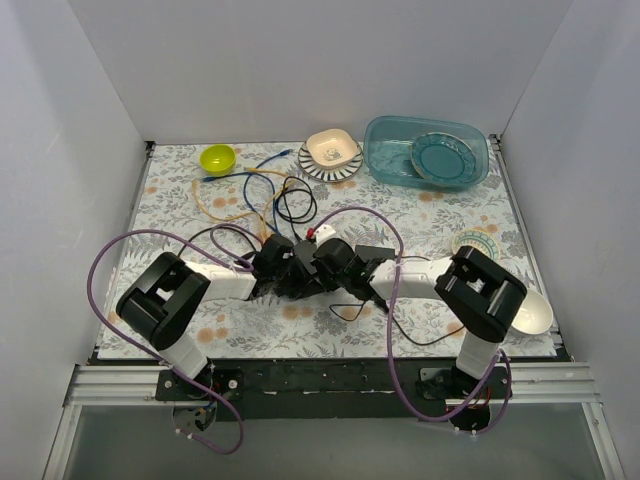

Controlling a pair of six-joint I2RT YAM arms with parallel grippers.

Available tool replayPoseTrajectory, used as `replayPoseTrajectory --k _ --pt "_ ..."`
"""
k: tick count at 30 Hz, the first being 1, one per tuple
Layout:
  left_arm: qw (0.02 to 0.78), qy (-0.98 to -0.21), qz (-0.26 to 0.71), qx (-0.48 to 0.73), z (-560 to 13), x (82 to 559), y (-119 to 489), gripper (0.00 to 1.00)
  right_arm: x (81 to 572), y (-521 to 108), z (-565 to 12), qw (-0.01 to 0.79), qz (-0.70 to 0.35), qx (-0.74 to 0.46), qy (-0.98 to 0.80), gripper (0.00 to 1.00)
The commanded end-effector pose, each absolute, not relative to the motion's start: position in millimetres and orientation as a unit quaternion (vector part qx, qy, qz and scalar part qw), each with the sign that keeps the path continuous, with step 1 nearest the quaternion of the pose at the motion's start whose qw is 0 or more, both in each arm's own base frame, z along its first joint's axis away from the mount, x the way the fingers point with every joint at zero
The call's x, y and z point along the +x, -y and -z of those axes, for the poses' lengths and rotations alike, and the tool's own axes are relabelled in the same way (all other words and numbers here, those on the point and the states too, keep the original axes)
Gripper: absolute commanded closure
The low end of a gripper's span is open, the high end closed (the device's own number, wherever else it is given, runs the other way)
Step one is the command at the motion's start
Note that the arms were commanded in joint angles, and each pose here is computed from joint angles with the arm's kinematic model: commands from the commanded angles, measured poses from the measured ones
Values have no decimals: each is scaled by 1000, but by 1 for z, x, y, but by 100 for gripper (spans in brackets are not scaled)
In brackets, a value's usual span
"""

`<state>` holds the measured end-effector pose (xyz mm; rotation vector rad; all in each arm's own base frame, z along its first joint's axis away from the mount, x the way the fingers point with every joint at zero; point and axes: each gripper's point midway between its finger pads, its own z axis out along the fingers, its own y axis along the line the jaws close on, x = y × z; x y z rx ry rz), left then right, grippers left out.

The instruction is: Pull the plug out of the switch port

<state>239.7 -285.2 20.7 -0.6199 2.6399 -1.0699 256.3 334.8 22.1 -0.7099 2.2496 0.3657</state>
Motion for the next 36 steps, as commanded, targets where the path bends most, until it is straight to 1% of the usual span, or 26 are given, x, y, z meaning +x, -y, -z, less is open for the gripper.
replayPoseTrajectory --k 1,6,7,10,12,14,16,19,21,22,24,25,26,27,28,33,35,36 --pt "144 -904 247 -317 25 250 237 100 200 -294 16 263 -109 -316 -905 99" --pt "147 -900 231 -340 28 250 230 100 182 -287 18 248 -112 -339 -901 99" --pt "158 -898 223 -344 30 253 226 100 179 -286 18 247 -112 -342 -900 99" --pt "154 -899 227 -341 30 253 228 100 176 -278 19 246 -103 -342 -901 99" --pt "146 -902 237 -331 27 251 232 100 182 -272 12 259 -84 -331 -903 99" --pt "156 -903 252 -310 16 254 237 100 195 -264 0 286 -56 -308 -906 99" --pt "169 -903 268 -291 4 255 239 100 207 -261 -26 315 -56 -284 -904 99" --pt "204 -896 296 -261 -26 260 240 98 234 -250 -59 357 -47 -231 -904 99" --pt "228 -892 304 -244 -44 264 240 95 247 -246 -70 368 -40 -212 -905 99" --pt "223 -899 289 -242 -42 260 235 92 257 -244 -78 368 -37 -200 -907 96" --pt "235 -899 287 -233 -52 262 233 88 263 -243 -78 363 -28 -203 -909 82" --pt "236 -900 287 -230 -57 260 231 84 267 -242 -78 363 -24 -200 -910 70" --pt "239 -899 289 -228 -61 260 231 83 270 -245 -82 367 -26 -198 -908 64" --pt "241 -898 290 -224 -66 257 229 81 274 -250 -85 369 -34 -197 -908 57" --pt "252 -898 279 -229 -67 259 223 80 276 -254 -84 368 -39 -197 -908 54" --pt "258 -895 284 -229 -76 252 218 77 292 -295 -83 358 -80 -212 -906 53" --pt "250 -898 279 -231 -72 247 216 77 297 -303 -75 345 -76 -215 -911 53" --pt "248 -898 279 -232 -72 245 215 77 297 -300 -55 317 -58 -220 -921 53"
